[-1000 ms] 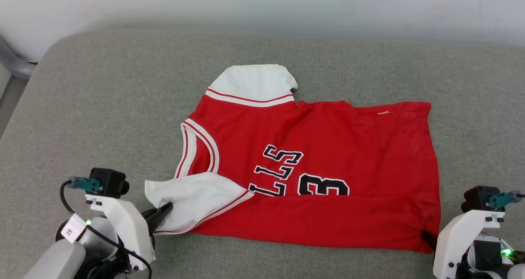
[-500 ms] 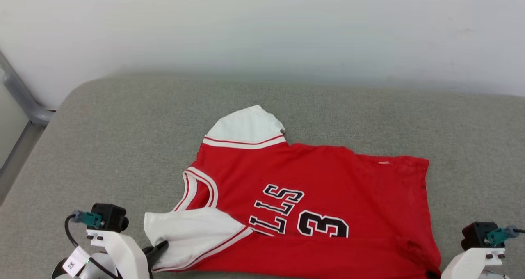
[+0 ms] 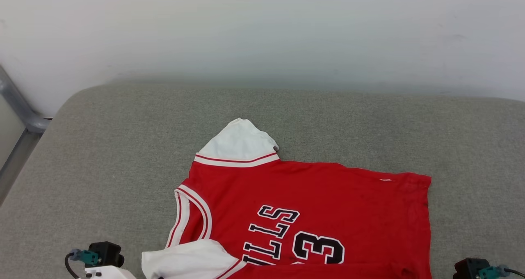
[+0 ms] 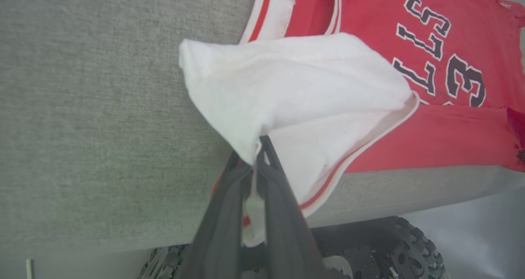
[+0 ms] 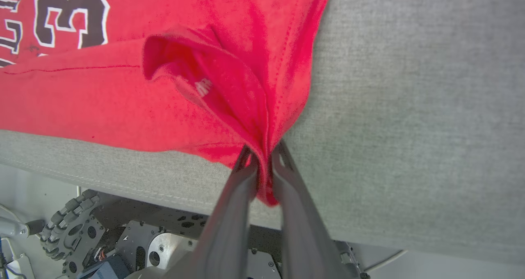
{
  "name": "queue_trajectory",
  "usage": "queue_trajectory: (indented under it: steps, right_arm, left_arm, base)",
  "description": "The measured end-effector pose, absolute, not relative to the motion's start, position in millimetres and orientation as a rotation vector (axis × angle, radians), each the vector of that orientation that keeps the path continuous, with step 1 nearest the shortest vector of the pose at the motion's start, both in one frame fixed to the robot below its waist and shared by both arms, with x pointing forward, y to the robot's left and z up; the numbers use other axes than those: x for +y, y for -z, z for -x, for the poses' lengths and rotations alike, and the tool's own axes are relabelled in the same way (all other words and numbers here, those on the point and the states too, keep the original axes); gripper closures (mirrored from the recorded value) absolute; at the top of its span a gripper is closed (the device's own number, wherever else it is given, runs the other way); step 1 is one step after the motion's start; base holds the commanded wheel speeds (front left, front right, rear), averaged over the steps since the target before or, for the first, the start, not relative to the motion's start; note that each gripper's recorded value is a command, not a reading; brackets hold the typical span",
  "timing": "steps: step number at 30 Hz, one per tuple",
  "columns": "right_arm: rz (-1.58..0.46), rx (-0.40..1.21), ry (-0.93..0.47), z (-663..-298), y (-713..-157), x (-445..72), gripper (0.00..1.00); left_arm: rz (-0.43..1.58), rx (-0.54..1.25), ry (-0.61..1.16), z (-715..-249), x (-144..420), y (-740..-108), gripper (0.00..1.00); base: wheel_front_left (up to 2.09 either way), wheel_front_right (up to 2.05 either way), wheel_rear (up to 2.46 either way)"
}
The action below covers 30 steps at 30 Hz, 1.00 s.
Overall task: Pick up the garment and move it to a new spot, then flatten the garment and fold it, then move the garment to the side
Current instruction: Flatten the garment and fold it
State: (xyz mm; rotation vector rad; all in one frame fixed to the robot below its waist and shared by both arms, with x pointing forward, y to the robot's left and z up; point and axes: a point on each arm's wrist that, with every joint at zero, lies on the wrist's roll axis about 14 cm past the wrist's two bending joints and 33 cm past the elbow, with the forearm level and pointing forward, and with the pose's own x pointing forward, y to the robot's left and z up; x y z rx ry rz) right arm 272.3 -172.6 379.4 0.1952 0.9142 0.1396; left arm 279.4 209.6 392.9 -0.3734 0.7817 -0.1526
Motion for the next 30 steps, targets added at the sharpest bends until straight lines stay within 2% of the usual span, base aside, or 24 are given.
queue_trajectory:
  steps: [1,2,17,20,30]
  right_arm:
    - [-0.195,0.891,-0.141,-274,-381,-172,0.00]
    - [-0.195,0.891,-0.141,-274,-381,-172,0.00]
    - [-0.147,0.187,-0.143,-346,-488,-168,0.00]
    - [-0.132,0.110,-0.129,-351,-504,-171,0.00]
    - [-0.089,0.003,-0.095,-386,-533,-176,0.00]
  left_arm:
    - [0.370,0.776,0.151,-280,210,-392,0.68]
    - [0.370,0.776,0.151,-280,210,-392,0.01]
    - [0.235,0.435,0.140,-343,224,-447,0.00]
    - [0.224,0.368,0.144,-358,222,-460,0.00]
    - [0.160,0.160,0.154,-436,218,-508,0.00]
  base:
    - [0.00,0.00,0.00]
    - [0.00,0.00,0.00]
    - [0.00,0.00,0.00]
    - [0.00,0.00,0.00]
    - [0.00,0.00,0.00]
